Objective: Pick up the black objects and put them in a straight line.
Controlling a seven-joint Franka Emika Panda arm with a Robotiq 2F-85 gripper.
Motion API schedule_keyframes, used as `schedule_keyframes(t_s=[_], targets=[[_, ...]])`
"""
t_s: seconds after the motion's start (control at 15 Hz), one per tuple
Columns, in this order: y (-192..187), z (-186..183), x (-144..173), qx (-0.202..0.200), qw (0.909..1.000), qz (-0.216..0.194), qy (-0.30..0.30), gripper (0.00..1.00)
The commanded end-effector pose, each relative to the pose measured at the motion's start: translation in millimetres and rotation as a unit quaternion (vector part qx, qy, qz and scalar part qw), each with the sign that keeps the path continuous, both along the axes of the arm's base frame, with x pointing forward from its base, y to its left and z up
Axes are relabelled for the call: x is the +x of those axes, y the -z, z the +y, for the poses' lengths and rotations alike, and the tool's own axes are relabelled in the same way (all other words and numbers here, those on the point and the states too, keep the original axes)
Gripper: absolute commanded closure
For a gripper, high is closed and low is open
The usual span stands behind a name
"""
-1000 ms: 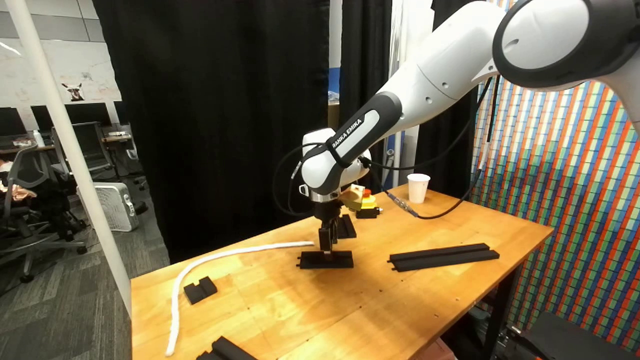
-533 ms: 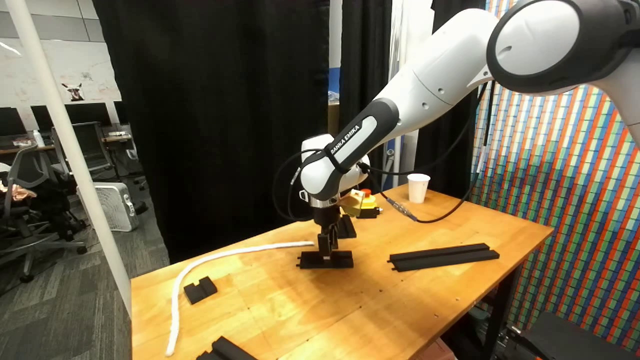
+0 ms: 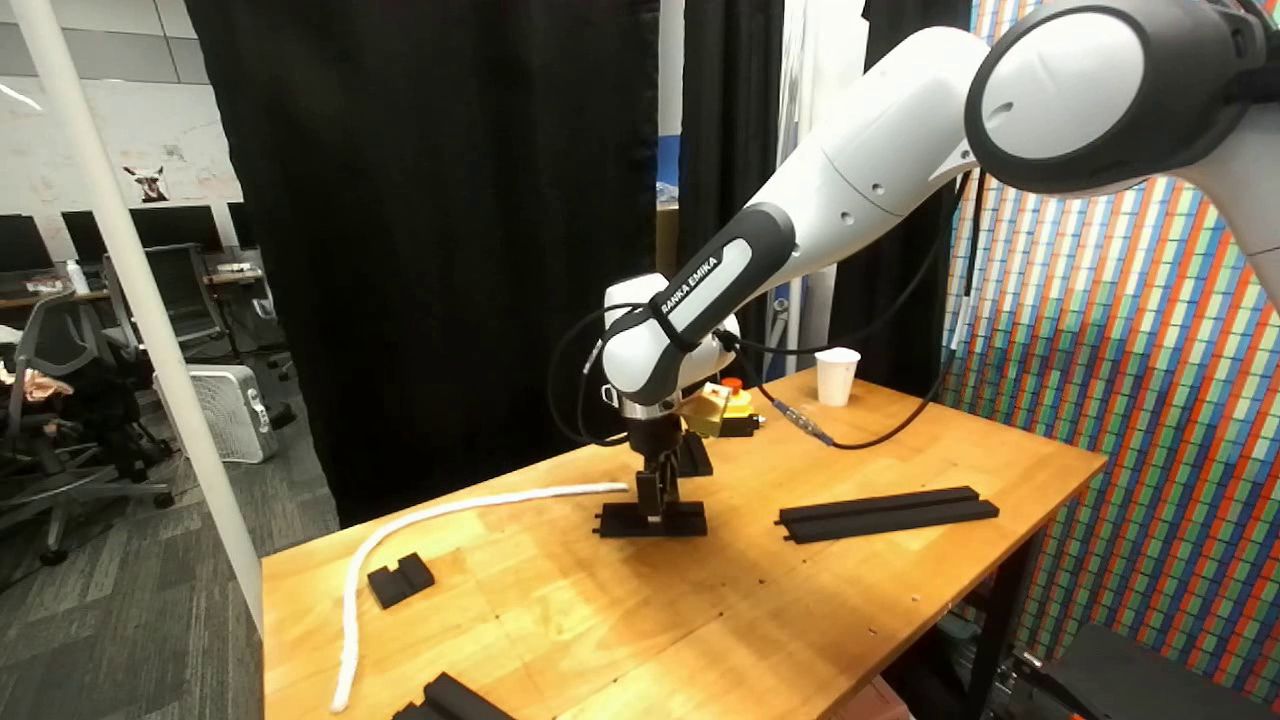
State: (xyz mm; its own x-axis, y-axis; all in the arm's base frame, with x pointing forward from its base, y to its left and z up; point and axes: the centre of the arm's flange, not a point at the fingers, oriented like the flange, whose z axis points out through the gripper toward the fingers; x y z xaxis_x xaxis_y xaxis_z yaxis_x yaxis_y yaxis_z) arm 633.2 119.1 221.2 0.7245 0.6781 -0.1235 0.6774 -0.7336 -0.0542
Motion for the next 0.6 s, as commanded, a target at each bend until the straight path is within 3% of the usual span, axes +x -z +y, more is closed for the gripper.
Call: schedule_keyframes(t_s=[0.0,0.53], targets=[[0,0,7,0.001,1.0000,-0.003,0.002,0.00],[1,18,-13,0.012,0.9982,0.003,-0.058,0.00]])
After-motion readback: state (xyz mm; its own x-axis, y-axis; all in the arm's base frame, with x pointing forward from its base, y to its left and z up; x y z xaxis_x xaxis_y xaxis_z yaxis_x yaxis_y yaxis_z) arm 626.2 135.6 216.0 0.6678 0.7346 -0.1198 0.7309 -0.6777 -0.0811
